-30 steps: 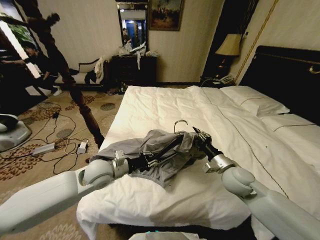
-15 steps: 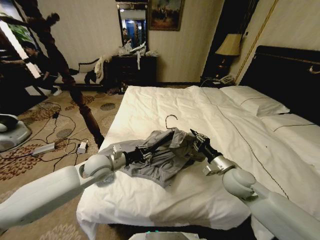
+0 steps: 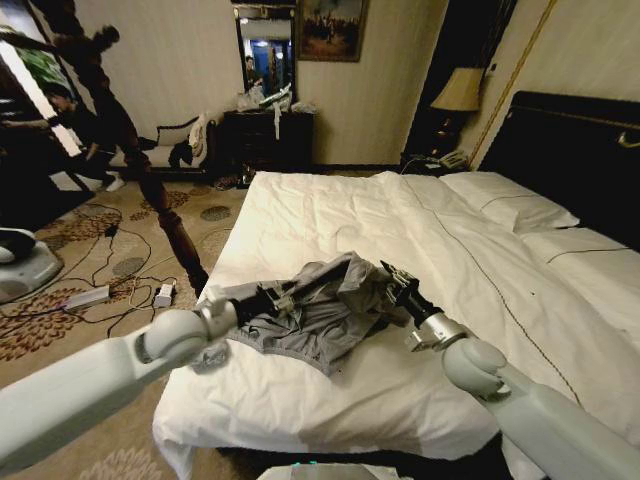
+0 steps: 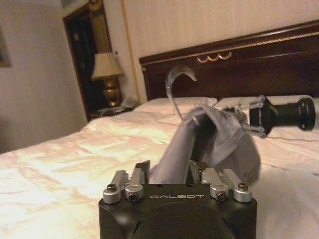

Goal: Pick up the clothes from the bed and hang them on the clothes hanger.

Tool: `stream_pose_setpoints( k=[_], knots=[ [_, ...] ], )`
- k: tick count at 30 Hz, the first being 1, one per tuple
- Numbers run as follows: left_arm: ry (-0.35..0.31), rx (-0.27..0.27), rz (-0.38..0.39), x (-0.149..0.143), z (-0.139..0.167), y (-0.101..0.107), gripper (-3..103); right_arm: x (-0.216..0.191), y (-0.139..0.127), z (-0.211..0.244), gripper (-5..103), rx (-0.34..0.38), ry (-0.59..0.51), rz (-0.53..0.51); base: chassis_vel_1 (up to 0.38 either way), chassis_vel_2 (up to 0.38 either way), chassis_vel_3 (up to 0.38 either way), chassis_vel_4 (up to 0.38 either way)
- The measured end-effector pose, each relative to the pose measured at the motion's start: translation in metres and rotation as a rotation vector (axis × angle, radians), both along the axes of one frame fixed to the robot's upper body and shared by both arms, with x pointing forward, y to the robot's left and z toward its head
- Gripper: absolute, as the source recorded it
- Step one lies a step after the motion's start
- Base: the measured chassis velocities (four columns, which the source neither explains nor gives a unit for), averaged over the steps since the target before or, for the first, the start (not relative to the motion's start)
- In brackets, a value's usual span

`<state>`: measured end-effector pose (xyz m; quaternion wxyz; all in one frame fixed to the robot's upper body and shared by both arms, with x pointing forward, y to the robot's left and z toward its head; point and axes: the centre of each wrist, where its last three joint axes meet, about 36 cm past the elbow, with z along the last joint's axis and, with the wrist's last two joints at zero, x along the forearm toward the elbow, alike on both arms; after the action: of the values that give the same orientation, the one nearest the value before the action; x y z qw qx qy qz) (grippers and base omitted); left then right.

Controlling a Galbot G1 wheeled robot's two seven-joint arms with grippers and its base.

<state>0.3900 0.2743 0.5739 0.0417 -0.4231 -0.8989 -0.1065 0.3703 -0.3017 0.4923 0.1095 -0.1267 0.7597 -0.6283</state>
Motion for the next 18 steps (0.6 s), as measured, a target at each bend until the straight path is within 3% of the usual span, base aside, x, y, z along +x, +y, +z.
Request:
stream_pose_setpoints(
  k=[2, 5, 7, 11, 14, 18],
  knots=[
    [0.001, 0.004, 0.005, -0.004, 0.001, 0.003, 51, 0.0, 0.0, 0.0, 18, 0.0, -0.002, -0.001, 0.0, 0.0, 0.0, 0.0],
    [0.002, 0.015, -0.003, -0.014, 0.001, 0.005, 68, 0.001, -0.002, -0.002, 18, 0.002, -0.001, -0.008, 0.0, 0.0, 0.0, 0.0],
    [0.0, 0.018, -0.002, -0.016, 0.0, 0.005, 68, 0.001, -0.002, -0.002, 18, 0.002, -0.001, -0.009, 0.0, 0.0, 0.0, 0.0],
    [0.007, 0.014, 0.006, -0.026, -0.01, 0.002, 89, 0.001, -0.004, -0.004, 18, 0.044, 0.014, -0.053, 0.0, 0.0, 0.0, 0.0],
    [0.049, 0.011, 0.006, -0.036, -0.027, -0.002, 98, -0.001, -0.006, -0.005, 18, 0.095, 0.039, -0.112, 0.0, 0.0, 0.0, 0.0],
    [0.092, 0.032, 0.011, -0.047, -0.054, -0.004, 100, 0.001, -0.006, -0.003, 18, 0.125, 0.041, -0.139, 0.0, 0.0, 0.0, 0.0]
  ],
)
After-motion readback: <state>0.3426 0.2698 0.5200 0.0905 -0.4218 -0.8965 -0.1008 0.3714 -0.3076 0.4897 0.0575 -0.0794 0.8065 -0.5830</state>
